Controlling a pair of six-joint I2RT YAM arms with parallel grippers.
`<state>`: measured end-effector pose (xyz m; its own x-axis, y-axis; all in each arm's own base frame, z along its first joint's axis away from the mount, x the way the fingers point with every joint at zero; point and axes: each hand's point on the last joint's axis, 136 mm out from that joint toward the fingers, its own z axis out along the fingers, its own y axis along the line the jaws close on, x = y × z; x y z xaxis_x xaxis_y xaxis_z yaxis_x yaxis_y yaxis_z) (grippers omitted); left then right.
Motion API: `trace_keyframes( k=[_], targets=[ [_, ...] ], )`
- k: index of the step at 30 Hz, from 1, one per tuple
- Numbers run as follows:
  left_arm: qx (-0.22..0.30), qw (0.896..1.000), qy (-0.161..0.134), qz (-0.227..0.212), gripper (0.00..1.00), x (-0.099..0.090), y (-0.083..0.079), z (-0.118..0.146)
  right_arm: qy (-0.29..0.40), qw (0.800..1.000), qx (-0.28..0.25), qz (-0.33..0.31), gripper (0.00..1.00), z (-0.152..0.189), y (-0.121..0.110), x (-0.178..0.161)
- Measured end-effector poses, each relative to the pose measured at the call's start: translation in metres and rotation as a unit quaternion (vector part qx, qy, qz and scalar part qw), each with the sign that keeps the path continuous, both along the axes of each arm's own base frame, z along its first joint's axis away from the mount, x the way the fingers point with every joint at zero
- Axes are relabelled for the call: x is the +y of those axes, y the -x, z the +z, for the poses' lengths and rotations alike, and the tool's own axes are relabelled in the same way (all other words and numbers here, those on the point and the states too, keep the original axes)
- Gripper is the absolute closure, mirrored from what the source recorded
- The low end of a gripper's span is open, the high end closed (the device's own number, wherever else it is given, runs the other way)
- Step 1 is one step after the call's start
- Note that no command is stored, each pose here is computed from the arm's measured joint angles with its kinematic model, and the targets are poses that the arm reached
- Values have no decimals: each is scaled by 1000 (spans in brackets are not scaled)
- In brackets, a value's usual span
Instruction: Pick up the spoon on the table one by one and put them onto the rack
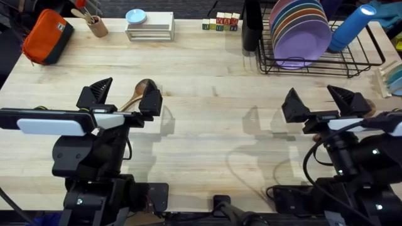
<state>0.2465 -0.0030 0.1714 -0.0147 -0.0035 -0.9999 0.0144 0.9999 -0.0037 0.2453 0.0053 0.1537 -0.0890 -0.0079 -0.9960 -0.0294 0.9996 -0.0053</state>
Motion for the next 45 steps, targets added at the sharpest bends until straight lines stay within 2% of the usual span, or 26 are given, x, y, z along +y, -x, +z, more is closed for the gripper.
trace_keyframes(
  k=[18,22,23,29,36,37,40,41,45],
  targets=[
    [3,1000,0,0,8,0,0,-1,0,1000,2,2,9,-1,0,1],
    [38,999,0,-2,8,-1,3,-10,-1,1000,20,5,9,-1,3,2],
    [69,998,-1,-4,9,-1,11,0,-1,998,60,9,9,0,12,3],
    [117,993,0,-15,9,-5,27,50,-3,991,130,13,9,35,33,4],
    [231,972,5,-35,8,-12,25,76,-4,977,215,14,9,80,42,5],
    [269,962,9,-42,8,-15,19,87,-4,970,241,14,9,99,39,5],
    [304,951,13,-50,8,-18,12,99,-4,964,266,14,9,116,33,5],
    [352,934,17,-53,8,-19,1,114,-5,956,292,15,9,138,17,6],
    [378,924,19,-57,8,-21,-6,121,-5,956,294,15,9,150,3,6]
  ],
)
